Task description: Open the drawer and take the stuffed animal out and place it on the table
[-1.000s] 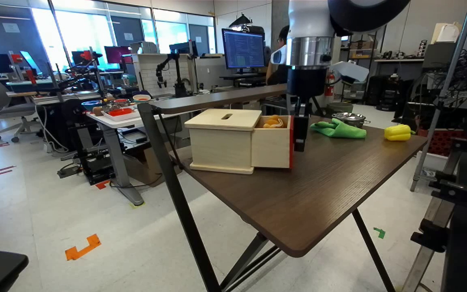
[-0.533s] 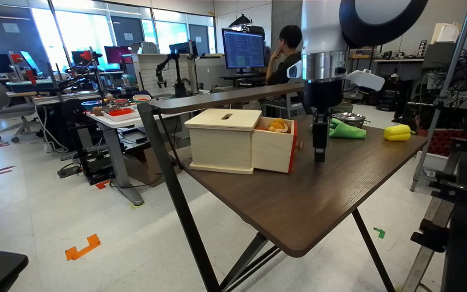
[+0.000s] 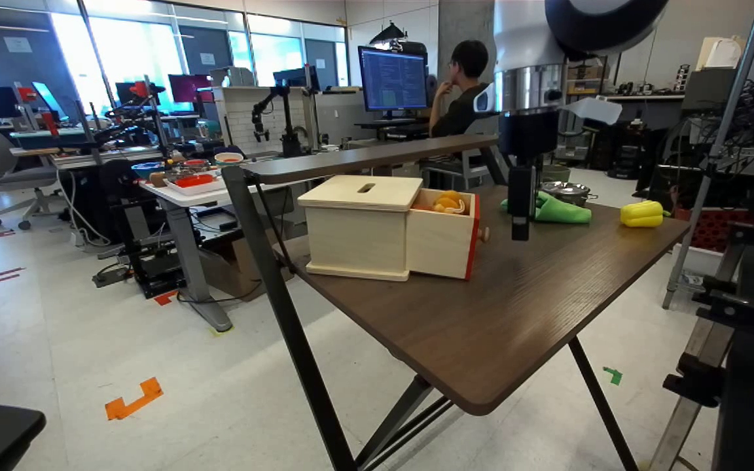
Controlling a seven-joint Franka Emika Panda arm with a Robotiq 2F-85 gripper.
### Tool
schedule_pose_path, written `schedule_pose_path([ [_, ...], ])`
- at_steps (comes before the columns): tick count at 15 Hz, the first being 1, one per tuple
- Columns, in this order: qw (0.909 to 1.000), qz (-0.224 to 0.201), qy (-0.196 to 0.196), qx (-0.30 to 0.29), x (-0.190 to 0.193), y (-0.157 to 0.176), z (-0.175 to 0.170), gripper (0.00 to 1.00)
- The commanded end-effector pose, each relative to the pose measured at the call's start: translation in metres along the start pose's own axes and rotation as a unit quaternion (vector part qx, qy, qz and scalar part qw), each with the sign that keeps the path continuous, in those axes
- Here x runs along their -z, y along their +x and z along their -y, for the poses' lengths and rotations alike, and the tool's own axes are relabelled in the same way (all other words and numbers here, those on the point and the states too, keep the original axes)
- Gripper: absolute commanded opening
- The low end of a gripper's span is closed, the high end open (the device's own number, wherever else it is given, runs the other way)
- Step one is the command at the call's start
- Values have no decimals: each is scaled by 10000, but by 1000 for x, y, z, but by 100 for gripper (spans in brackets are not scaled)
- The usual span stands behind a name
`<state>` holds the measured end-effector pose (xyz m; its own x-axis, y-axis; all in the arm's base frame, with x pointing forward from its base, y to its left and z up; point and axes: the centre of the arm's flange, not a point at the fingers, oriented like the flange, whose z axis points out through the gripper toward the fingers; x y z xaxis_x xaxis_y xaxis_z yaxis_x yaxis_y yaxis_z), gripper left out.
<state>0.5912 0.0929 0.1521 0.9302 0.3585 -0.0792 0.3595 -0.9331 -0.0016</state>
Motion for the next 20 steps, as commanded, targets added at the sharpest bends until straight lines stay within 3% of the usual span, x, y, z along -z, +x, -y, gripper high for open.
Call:
schedule_pose_path([
  [1,9997,-172,37,-169,53,0,7,100],
  [7,9968,-712,-17,-361,96,24,23,100],
  [17,9960,-802,-33,-381,81,44,50,100],
  [18,9959,-813,-25,-393,78,47,49,89],
  [19,9959,-811,-21,-409,76,49,48,72],
  [20,9959,-798,-9,-418,73,51,47,65],
])
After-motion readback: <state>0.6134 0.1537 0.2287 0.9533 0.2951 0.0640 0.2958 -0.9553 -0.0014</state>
